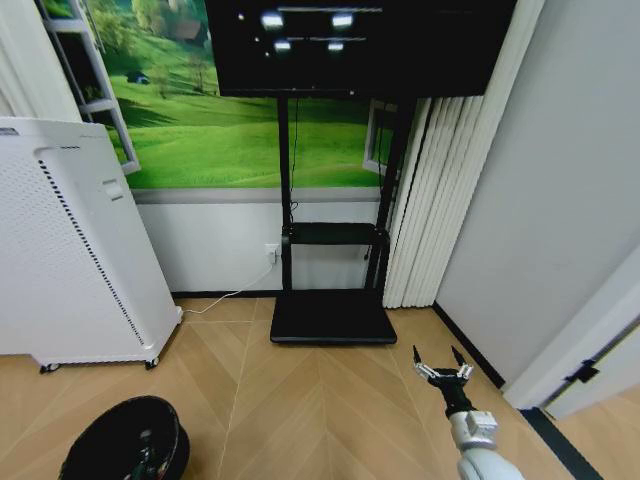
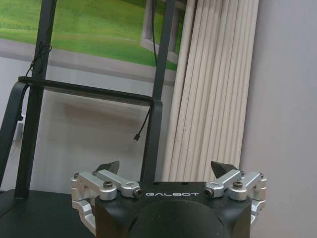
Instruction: Pick up the trash bin and place the garbage on the floor into it.
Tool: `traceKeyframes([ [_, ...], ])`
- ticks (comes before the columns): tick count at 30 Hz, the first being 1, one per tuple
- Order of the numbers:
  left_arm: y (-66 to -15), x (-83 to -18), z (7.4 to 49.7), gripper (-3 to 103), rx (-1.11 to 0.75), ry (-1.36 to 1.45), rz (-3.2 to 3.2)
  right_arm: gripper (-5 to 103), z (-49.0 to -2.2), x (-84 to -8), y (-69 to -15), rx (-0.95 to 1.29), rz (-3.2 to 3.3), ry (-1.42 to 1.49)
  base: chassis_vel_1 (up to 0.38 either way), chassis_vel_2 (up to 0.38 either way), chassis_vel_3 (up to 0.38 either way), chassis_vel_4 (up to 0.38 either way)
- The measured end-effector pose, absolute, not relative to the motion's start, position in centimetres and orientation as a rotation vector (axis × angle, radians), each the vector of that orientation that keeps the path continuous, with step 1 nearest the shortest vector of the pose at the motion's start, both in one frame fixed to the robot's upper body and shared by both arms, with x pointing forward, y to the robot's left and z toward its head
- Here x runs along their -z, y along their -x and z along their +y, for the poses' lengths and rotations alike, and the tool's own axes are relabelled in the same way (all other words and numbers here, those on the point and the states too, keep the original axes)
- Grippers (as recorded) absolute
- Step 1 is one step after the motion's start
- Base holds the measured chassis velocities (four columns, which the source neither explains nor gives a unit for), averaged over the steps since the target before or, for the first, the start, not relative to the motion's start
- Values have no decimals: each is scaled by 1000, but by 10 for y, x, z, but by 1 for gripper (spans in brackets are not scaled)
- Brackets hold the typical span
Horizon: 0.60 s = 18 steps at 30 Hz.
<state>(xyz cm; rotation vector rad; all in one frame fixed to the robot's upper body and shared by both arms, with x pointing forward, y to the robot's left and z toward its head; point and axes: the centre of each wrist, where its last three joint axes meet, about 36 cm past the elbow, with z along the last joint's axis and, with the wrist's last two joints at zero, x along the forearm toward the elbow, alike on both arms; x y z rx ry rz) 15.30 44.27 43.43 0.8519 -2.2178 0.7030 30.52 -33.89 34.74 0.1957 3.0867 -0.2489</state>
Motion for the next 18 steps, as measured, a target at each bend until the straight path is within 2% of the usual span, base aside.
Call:
traceKeyframes([
  [7,-145,-435,437,1,-714,-882,-2201,100,-341,-342,-305,242,3086,-203,181,182,-200,-191],
  [18,-142,-424,429,1,-777,-898,-2126,100,-342,-339,-313,217,3061,-195,264,253,-256,-264],
])
